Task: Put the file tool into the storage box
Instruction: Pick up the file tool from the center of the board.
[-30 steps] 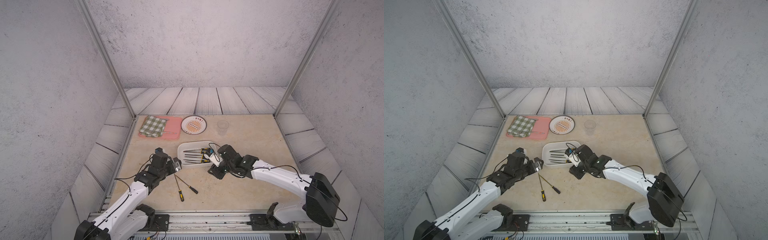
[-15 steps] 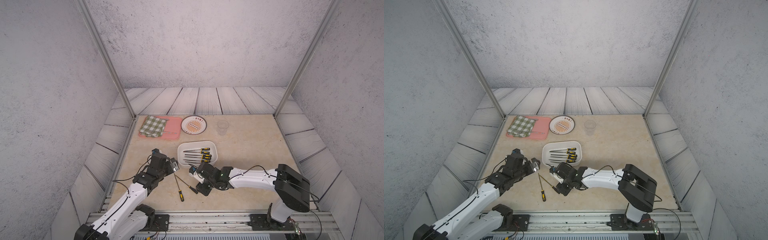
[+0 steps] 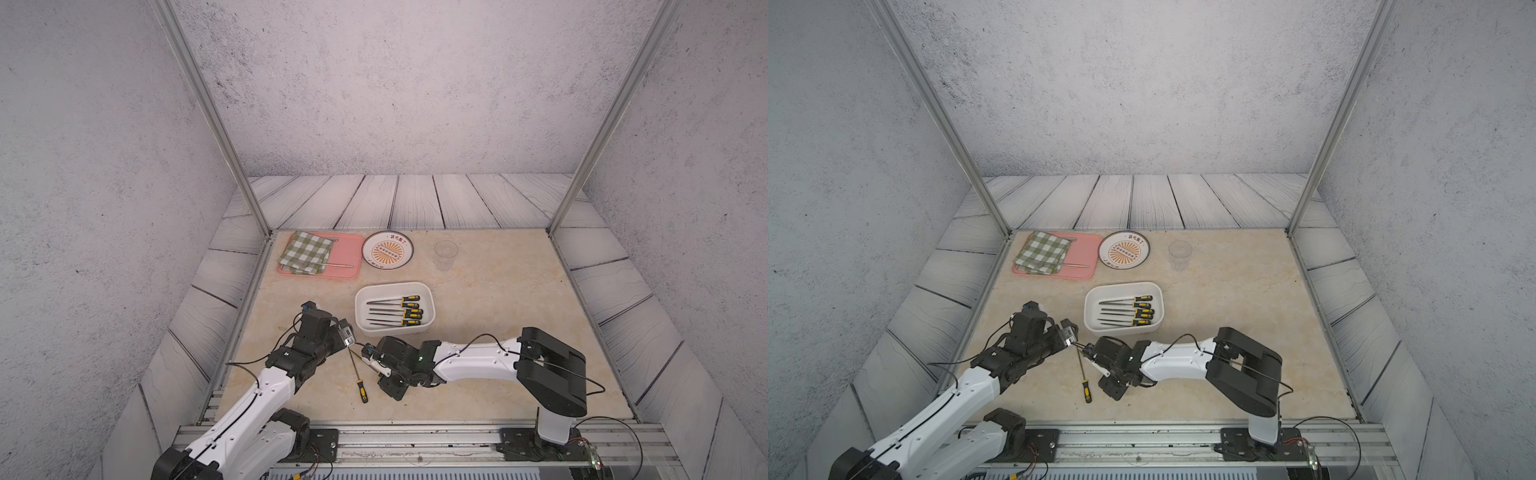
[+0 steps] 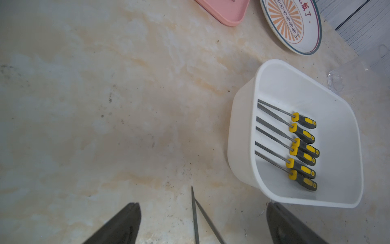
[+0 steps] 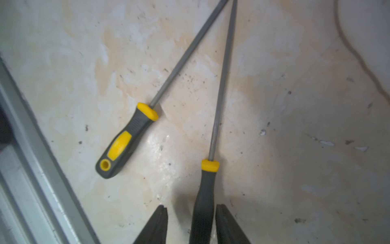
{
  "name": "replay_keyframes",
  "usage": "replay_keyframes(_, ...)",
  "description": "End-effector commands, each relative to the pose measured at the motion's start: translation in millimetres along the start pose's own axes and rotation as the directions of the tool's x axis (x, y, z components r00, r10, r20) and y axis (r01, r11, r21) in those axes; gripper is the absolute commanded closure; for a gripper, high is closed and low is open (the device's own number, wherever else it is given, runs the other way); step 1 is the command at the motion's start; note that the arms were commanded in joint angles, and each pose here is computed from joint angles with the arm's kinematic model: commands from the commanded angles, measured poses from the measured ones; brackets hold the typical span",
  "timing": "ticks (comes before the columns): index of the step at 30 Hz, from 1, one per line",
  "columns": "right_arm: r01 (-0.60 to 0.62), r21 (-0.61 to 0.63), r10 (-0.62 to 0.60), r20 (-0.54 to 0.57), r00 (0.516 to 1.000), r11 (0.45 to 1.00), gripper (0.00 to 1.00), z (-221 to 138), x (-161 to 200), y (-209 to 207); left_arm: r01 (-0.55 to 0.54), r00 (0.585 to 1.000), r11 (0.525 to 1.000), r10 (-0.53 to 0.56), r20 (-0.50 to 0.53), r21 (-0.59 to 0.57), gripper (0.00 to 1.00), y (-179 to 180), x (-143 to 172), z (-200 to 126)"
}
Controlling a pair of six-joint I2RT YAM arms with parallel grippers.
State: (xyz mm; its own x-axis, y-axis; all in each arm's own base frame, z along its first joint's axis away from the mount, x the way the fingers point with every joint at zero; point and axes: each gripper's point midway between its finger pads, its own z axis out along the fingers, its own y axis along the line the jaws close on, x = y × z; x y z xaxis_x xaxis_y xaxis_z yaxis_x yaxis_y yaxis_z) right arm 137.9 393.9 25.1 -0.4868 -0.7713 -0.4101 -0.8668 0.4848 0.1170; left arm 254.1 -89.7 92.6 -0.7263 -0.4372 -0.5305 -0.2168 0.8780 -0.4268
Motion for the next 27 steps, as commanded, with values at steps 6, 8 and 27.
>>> replay_keyframes(6,0.026,0.067,-0.027,0.012,1.0,0.997,0.66,0.5,-7.1,-8.2,-0.004,1.0,1.0,0.004,-0.001,0.023,0.02,-2.7,-0.3,-0.3)
replay_keyframes(8,0.046,0.076,-0.047,0.005,0.999,0.996,0.71,-1.9,-5.3,-9.7,-0.007,1.0,1.0,0.007,0.002,0.022,0.02,-3.2,-1.8,-2.4)
replay_keyframes(27,0.264,0.287,-0.295,0.072,0.953,0.921,1.0,-91.5,-10.6,-42.1,-0.002,0.993,0.998,-0.005,0.116,0.055,0.02,-14.2,-30.4,-43.3)
